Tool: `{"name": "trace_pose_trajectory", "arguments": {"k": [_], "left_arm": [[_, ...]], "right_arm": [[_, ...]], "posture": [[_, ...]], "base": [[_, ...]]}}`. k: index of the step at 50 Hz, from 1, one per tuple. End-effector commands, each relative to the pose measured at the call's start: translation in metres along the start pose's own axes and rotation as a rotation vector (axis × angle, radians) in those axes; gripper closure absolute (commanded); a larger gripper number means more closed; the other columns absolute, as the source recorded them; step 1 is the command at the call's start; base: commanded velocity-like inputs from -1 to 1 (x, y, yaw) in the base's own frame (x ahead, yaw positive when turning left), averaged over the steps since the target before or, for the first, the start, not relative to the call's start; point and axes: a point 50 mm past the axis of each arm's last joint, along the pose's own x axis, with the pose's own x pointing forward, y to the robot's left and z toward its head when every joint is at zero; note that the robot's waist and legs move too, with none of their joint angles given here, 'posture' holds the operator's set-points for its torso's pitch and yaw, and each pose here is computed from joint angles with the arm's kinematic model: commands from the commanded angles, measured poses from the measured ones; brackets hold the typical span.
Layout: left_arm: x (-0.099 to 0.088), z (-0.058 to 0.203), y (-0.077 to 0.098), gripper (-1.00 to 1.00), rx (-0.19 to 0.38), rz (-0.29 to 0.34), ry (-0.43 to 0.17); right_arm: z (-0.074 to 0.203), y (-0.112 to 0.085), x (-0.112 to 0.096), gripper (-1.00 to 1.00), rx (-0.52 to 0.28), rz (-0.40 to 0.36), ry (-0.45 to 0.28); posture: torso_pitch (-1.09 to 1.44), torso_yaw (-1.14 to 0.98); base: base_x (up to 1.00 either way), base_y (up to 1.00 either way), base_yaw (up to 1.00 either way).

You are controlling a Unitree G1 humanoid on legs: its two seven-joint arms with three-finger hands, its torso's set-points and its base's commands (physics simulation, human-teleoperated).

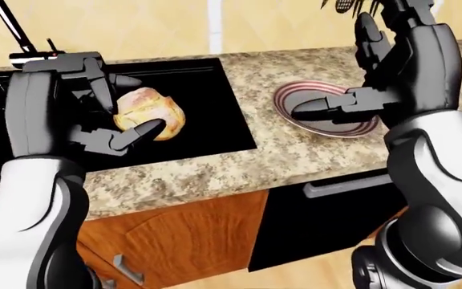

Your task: Place the pastries on the plates.

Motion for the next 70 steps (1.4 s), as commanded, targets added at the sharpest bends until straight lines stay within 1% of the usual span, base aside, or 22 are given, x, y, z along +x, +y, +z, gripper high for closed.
{"name": "trace_pose_trajectory", "arguments": {"k": [1, 9, 13, 24, 25, 26, 27, 36, 38, 39, 40, 41, 43, 59, 60, 70], "left_arm": [[-0.001, 0.016, 0.007, 1.0, 0.012, 0.049, -0.1], [0.0, 0.019, 0.008, 1.0, 0.015, 0.054, -0.107], [0.0, 0.02, 0.008, 1.0, 0.014, 0.053, -0.109], [0.0, 0.017, 0.008, 1.0, 0.016, 0.056, -0.107], [0.0, 0.017, 0.007, 1.0, 0.016, 0.056, -0.108], [0.0, 0.017, 0.007, 1.0, 0.017, 0.055, -0.108], [0.0, 0.017, 0.007, 1.0, 0.017, 0.056, -0.107], [0.0, 0.017, 0.008, 1.0, 0.021, 0.056, -0.108], [0.001, 0.018, 0.007, 1.0, 0.019, 0.054, -0.109], [0.002, 0.017, 0.007, 1.0, 0.02, 0.053, -0.109], [0.002, 0.018, 0.006, 1.0, 0.02, 0.052, -0.109], [0.002, 0.018, 0.006, 1.0, 0.019, 0.051, -0.11], [0.002, 0.019, 0.007, 1.0, 0.019, 0.051, -0.112], [-0.001, 0.016, 0.007, 1.0, 0.024, 0.054, -0.107], [-0.001, 0.016, 0.007, 1.0, 0.025, 0.052, -0.107], [-0.001, 0.017, 0.008, 1.0, 0.028, 0.055, -0.109]], "right_arm": [[0.014, 0.003, -0.002, -1.0, 0.002, 0.017, -0.089], [0.018, 0.002, -0.001, -1.0, 0.001, 0.02, -0.096], [0.019, 0.003, 0.001, -1.0, -0.017, 0.021, -0.101], [0.013, 0.002, -0.002, -1.0, -0.022, 0.01, -0.091], [0.012, 0.003, -0.002, -1.0, -0.015, 0.015, -0.082], [0.013, 0.003, -0.002, -1.0, -0.007, 0.019, -0.088], [0.013, 0.003, -0.003, -1.0, -0.018, 0.022, -0.087], [0.015, 0.003, -0.001, -1.0, -0.011, 0.02, -0.09], [0.014, 0.002, 0.0, -1.0, -0.021, 0.017, -0.085], [0.016, 0.003, 0.0, -1.0, -0.011, 0.016, -0.09], [0.013, 0.003, 0.001, -1.0, -0.025, 0.014, -0.078], [0.014, 0.003, 0.001, -1.0, -0.015, 0.016, -0.081], [0.014, 0.005, 0.0, -1.0, -0.049, 0.035, -0.081], [0.01, 0.004, -0.005, -1.0, -0.031, 0.031, -0.079], [0.01, 0.004, -0.004, -1.0, -0.027, 0.021, -0.08], [0.011, 0.002, -0.003, -1.0, -0.029, 0.015, -0.077]], "posture": [[0.0, 0.0], [0.0, 0.0], [0.0, 0.0], [0.0, 0.0], [0.0, 0.0], [0.0, 0.0], [0.0, 0.0], [0.0, 0.0], [0.0, 0.0], [0.0, 0.0], [0.0, 0.0], [0.0, 0.0], [0.0, 0.0], [0.0, 0.0], [0.0, 0.0], [0.0, 0.0]], "base": [[0.0, -0.88, 0.0], [0.0, -0.87, 0.0], [0.0, 0.0, 0.0], [0.0, 0.0, 0.0], [0.0, 0.0, 0.0], [0.0, 0.0, 0.0], [0.02, -0.05, 0.0], [0.4, -0.64, 0.0], [0.04, 0.0, 0.0], [0.0, 0.0, 0.0], [0.0, 0.0, 0.0], [0.0, 0.0, 0.0], [0.0, 0.0, 0.0], [0.42, 0.0, 0.0], [0.0, 0.0, 0.0], [0.0, 0.0, 0.0]]}}
